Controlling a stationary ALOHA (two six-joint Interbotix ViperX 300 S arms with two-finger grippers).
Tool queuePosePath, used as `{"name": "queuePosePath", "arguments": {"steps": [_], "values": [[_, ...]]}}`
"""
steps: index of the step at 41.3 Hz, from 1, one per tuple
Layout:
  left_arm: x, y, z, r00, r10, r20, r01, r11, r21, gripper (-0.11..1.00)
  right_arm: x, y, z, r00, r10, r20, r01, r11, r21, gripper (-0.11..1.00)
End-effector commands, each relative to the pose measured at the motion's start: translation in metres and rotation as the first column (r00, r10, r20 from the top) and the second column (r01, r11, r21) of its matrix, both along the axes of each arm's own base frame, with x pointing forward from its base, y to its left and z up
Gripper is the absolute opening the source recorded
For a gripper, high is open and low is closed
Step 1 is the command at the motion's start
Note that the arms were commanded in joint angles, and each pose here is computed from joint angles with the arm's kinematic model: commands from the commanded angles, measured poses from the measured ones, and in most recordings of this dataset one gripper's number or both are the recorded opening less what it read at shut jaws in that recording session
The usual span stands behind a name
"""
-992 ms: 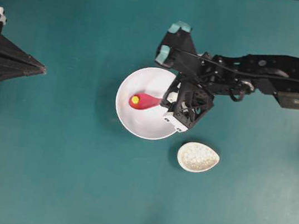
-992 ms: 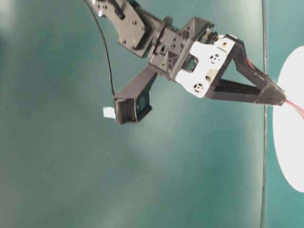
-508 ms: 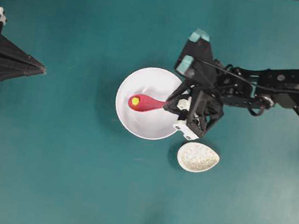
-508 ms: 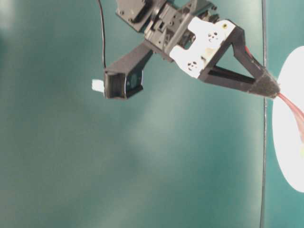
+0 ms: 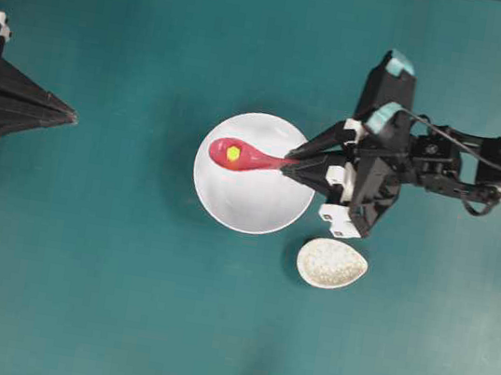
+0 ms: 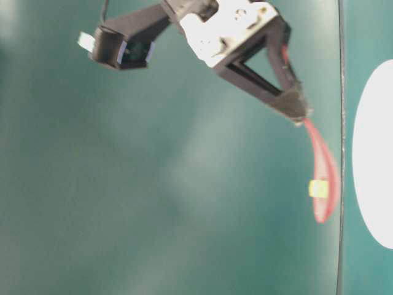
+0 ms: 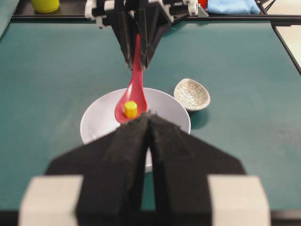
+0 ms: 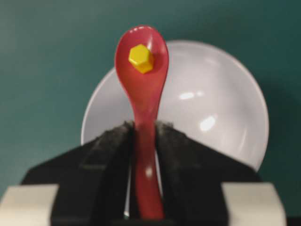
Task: Scoop the yellow hexagonal prism block from the bowl with a spoon using the right arm.
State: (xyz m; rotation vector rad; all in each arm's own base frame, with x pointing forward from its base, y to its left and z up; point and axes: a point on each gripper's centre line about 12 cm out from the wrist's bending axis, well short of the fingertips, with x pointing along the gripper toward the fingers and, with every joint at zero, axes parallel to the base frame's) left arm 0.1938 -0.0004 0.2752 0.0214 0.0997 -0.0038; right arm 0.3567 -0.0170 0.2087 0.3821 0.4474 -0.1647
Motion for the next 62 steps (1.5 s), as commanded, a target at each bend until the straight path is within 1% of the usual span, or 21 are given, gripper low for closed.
{"name": "queuePosePath", "arguments": {"steps": [1,5,11,15,30,36,42,47,53,59,62], "values": [[0.002,0.0,0.009,1.0,-0.001,0.025,0.001,1.0,0.003,0.0,-0.002,0.001,0.021,0.998,0.002,0.068,-0.001,1.0,-0.009,0.23],[0.002,0.0,0.009,1.0,-0.001,0.025,0.001,1.0,0.003,0.0,-0.004,0.001,0.026,0.996,0.01,0.084,-0.008,1.0,-0.022,0.23],[0.002,0.0,0.01,1.0,-0.001,0.031,0.001,1.0,0.003,0.0,-0.005,0.001,0.031,0.994,0.028,0.101,-0.022,0.998,-0.06,0.23],[0.001,0.0,0.011,0.999,-0.001,0.034,0.001,1.0,0.003,0.0,-0.005,0.0,0.032,0.993,0.034,0.111,-0.026,0.997,-0.077,0.23],[0.001,0.0,0.014,0.999,-0.001,0.052,0.001,1.0,0.003,0.0,-0.008,-0.001,0.035,0.993,0.037,0.115,-0.027,0.996,-0.086,0.23],[0.001,0.0,0.013,0.999,-0.001,0.051,0.001,1.0,0.003,0.0,-0.014,-0.001,0.039,0.991,0.053,0.124,-0.039,0.993,-0.114,0.23],[0.001,0.0,0.013,0.999,-0.001,0.051,0.001,1.0,0.001,0.0,-0.019,-0.001,0.045,0.988,0.059,0.14,-0.041,0.991,-0.13,0.23],[0.001,0.0,0.014,0.999,-0.001,0.054,0.001,1.0,0.001,0.0,-0.023,0.0,0.051,0.987,0.076,0.144,-0.053,0.986,-0.159,0.23],[0.001,0.0,0.014,0.999,-0.001,0.054,0.001,1.0,0.001,0.0,-0.025,0.0,0.054,0.986,0.103,0.129,-0.075,0.976,-0.205,0.23],[0.001,0.0,0.014,0.999,-0.001,0.052,0.001,1.0,0.001,0.0,-0.024,-0.001,0.055,0.986,0.111,0.124,-0.08,0.971,-0.226,0.23],[0.001,0.0,0.014,0.999,-0.001,0.054,0.001,1.0,0.001,0.0,-0.024,-0.002,0.055,0.987,0.107,0.123,-0.077,0.971,-0.227,0.23]]}}
